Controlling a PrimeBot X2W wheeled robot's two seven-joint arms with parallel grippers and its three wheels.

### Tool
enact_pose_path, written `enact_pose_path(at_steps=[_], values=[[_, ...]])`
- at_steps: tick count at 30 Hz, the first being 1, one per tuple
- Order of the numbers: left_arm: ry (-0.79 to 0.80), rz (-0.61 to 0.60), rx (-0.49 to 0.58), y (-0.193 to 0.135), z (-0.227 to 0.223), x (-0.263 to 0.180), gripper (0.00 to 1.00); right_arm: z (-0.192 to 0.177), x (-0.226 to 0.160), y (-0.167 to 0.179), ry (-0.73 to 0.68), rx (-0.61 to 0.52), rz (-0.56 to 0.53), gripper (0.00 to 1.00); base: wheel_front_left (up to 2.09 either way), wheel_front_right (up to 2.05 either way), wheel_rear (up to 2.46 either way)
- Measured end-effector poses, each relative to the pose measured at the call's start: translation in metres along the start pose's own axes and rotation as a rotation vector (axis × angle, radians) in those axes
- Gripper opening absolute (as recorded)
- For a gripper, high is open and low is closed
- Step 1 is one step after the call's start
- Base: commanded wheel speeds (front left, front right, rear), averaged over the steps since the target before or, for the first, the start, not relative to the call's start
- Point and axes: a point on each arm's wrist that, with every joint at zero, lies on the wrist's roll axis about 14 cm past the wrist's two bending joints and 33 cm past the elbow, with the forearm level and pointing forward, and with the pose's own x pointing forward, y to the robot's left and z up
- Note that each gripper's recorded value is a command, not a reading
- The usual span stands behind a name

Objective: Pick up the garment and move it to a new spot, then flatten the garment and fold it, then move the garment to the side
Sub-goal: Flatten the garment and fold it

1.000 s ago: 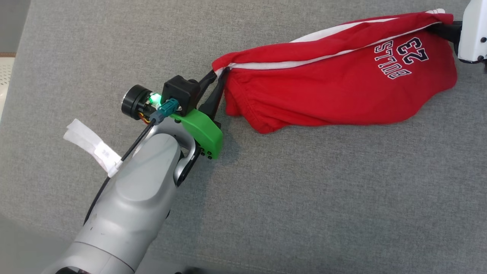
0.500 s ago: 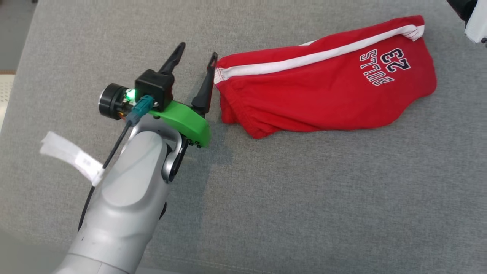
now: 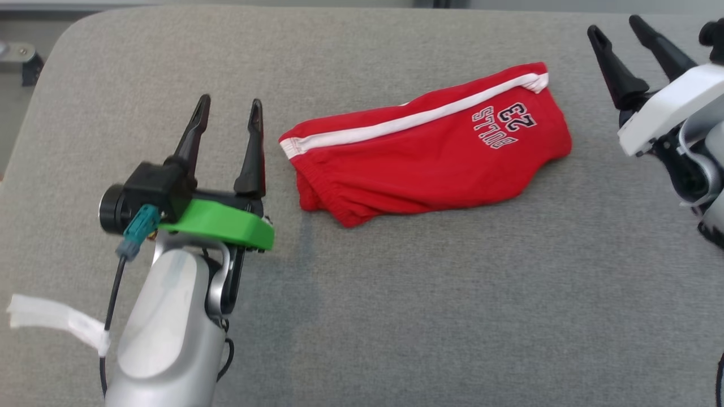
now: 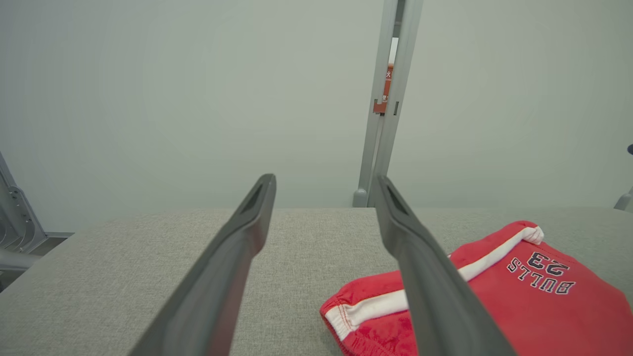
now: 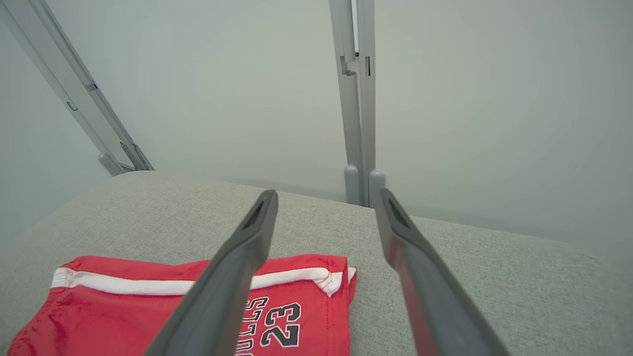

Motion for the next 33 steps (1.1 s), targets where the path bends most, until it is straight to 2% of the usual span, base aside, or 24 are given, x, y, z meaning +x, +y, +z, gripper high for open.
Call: enact_pose_path(at_steps=[5, 9, 12, 21, 26, 33], values=[[-0.028, -0.007, -0.042, -0.012, 0.006, -0.014, 1.0, 0.025, -0.027, -0.002, -0.129, 0.032, -0.056, 1.0, 0.0, 0.0, 0.0], [-0.027, 0.009, -0.084, -0.013, 0.004, -0.029, 1.0, 0.005, -0.063, 0.001, -0.162, 0.107, -0.127, 1.0, 0.0, 0.0, 0.0], [-0.015, -0.008, -0.096, -0.022, 0.001, -0.038, 1.0, -0.003, -0.086, 0.007, -0.183, 0.104, -0.158, 1.0, 0.0, 0.0, 0.0], [0.047, -0.033, -0.103, -0.037, -0.016, -0.076, 1.0, -0.025, -0.142, 0.025, -0.219, 0.184, -0.263, 1.0, 0.0, 0.0, 0.0], [0.053, -0.037, -0.12, -0.042, -0.017, -0.084, 1.0, -0.027, -0.158, 0.026, -0.231, 0.194, -0.297, 1.0, 0.0, 0.0, 0.0], [0.054, -0.036, -0.12, -0.043, -0.018, -0.083, 1.0, -0.035, -0.153, 0.027, -0.22, 0.223, -0.301, 1.0, 0.0, 0.0, 0.0]])
